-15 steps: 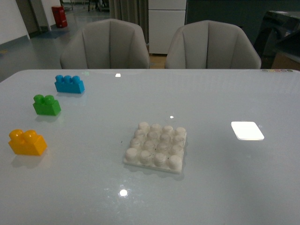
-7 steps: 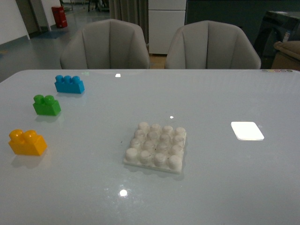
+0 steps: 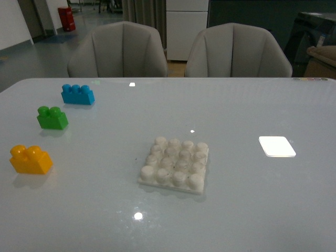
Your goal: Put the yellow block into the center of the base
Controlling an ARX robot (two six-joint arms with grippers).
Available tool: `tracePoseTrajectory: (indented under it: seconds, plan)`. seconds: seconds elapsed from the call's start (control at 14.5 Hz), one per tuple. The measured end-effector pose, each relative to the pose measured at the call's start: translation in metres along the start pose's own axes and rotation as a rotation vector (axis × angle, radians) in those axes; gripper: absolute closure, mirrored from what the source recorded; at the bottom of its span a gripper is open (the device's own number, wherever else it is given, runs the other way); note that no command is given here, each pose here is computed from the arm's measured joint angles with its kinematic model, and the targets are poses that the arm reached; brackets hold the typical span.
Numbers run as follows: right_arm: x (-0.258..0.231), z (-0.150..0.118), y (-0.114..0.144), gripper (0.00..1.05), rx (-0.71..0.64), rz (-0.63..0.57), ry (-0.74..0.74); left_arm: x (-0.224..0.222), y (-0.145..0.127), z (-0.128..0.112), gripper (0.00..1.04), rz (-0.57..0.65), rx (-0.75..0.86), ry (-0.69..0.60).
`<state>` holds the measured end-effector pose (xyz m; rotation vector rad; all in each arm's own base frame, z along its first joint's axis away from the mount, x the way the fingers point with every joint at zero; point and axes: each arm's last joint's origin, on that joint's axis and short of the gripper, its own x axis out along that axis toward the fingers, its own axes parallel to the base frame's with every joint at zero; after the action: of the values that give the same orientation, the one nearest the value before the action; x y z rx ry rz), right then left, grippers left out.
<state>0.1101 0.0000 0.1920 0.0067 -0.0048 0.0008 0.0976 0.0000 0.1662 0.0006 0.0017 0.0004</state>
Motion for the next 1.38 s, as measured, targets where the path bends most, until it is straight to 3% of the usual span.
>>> tracePoseTrajectory:
  seconds: [0.62, 0.96, 1.17, 1.24, 1.38]
  plan:
    - [-0.013, -0.025, 0.0, 1.03, 0.0, 0.0, 0.001, 0.0, 0.0, 0.0, 0.07, 0.0, 0.0, 0.0]
    - [-0.013, -0.025, 0.0, 1.01, -0.002, -0.002, 0.0, 0.0, 0.0, 0.0, 0.07, 0.0, 0.0, 0.0]
    - [-0.013, -0.025, 0.0, 0.67, -0.001, -0.002, 0.0, 0.0, 0.0, 0.0, 0.07, 0.0, 0.0, 0.0]
    - [-0.013, -0.025, 0.0, 0.41, -0.001, -0.002, 0.0, 0.0, 0.0, 0.0, 0.07, 0.0, 0.0, 0.0]
    - [-0.013, -0.025, 0.0, 0.14, -0.001, -0.002, 0.0, 0.0, 0.0, 0.0, 0.07, 0.0, 0.0, 0.0]
